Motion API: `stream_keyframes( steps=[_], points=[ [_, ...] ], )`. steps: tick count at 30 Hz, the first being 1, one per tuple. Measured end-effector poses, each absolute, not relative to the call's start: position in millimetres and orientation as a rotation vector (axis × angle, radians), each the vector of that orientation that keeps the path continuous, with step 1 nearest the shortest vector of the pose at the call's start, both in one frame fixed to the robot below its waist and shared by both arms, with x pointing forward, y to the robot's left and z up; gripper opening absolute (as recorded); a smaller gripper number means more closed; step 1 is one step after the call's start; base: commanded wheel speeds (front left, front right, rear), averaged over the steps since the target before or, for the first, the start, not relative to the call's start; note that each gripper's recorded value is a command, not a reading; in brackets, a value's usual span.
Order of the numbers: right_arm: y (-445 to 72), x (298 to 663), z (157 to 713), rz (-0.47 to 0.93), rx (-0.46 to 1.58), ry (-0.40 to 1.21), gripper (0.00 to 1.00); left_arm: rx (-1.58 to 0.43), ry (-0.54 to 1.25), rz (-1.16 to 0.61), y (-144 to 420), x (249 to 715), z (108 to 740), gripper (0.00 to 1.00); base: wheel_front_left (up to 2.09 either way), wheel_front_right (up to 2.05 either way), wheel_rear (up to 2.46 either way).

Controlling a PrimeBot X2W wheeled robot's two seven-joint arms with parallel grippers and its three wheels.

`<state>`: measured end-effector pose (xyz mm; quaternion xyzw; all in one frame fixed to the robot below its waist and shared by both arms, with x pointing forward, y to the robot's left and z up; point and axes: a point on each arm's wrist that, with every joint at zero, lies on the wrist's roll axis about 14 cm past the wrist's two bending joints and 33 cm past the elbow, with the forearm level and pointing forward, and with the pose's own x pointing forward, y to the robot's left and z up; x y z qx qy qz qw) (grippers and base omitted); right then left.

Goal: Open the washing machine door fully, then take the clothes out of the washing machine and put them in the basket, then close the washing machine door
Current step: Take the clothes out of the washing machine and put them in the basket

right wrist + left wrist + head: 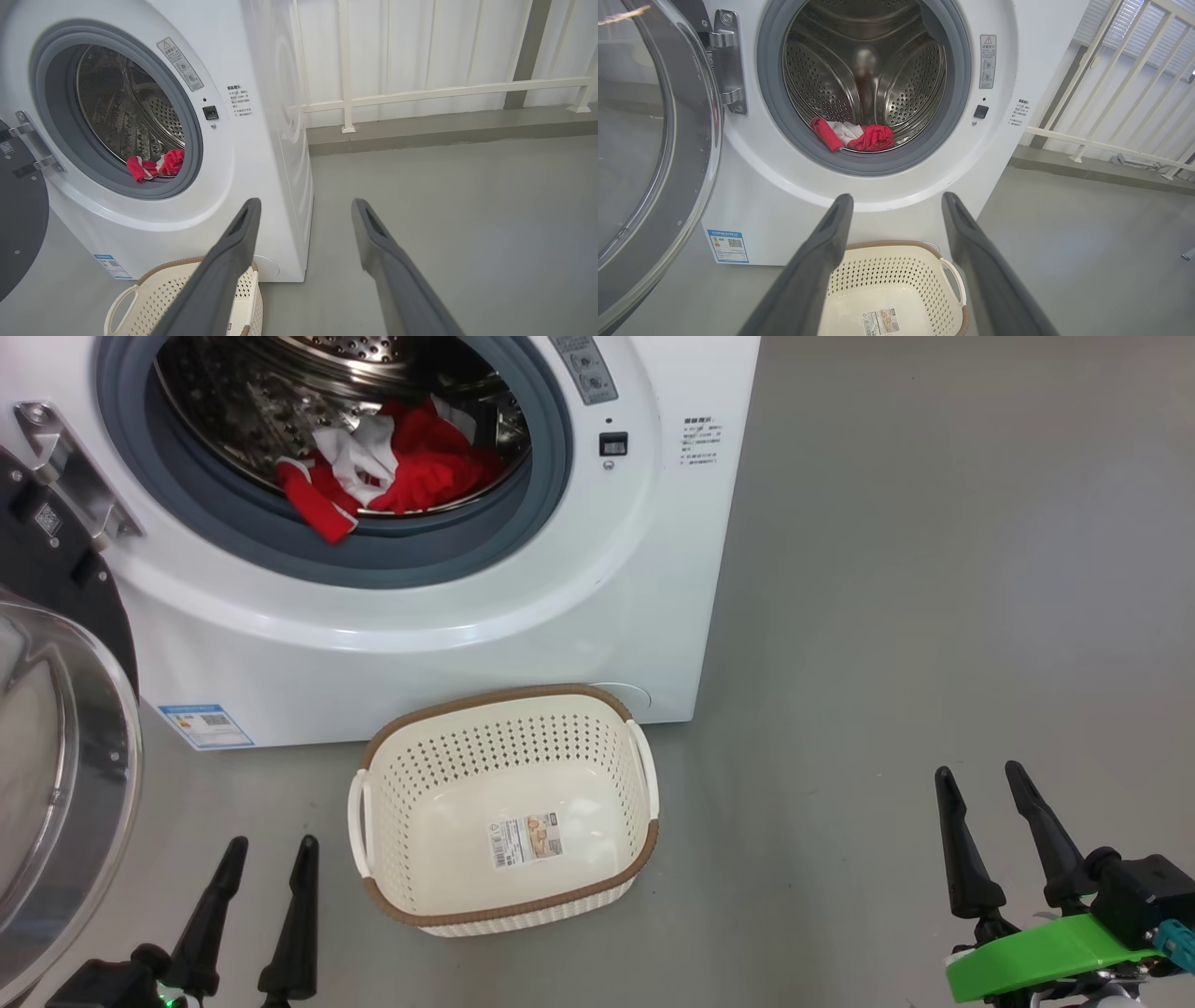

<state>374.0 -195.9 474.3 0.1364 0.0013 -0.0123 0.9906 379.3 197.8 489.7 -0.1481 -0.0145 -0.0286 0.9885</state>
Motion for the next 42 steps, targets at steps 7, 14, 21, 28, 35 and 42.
stream_keyframes(
  steps=[7, 14, 21, 28, 35, 42],
  points=[
    [-195, 375, 472, -0.024, 0.275, 0.011, 1.00, -0.301, -0.030, -0.056, 199, 381, 490, 1.00, 0.36, -0.41, 0.05],
    [-194, 376, 470, -0.023, 0.277, 0.015, 1.00, -0.301, -0.030, -0.055, 199, 383, 490, 1.00, 1.07, -1.15, 0.07],
    [-193, 376, 469, -0.023, 0.278, 0.019, 1.00, -0.294, -0.032, -0.048, 202, 384, 490, 1.00, 1.05, -1.10, 0.05],
    [-192, 378, 467, -0.020, 0.279, 0.023, 1.00, -0.299, -0.047, -0.046, 203, 388, 494, 1.00, 0.31, -0.31, 0.00],
    [-191, 379, 465, -0.018, 0.280, 0.029, 1.00, -0.299, -0.040, -0.048, 202, 388, 492, 1.00, 0.00, 0.00, 0.00],
    [-190, 380, 461, -0.019, 0.282, 0.042, 1.00, -0.281, 0.010, -0.064, 195, 390, 476, 1.00, 0.00, 0.00, 0.00]
  ],
)
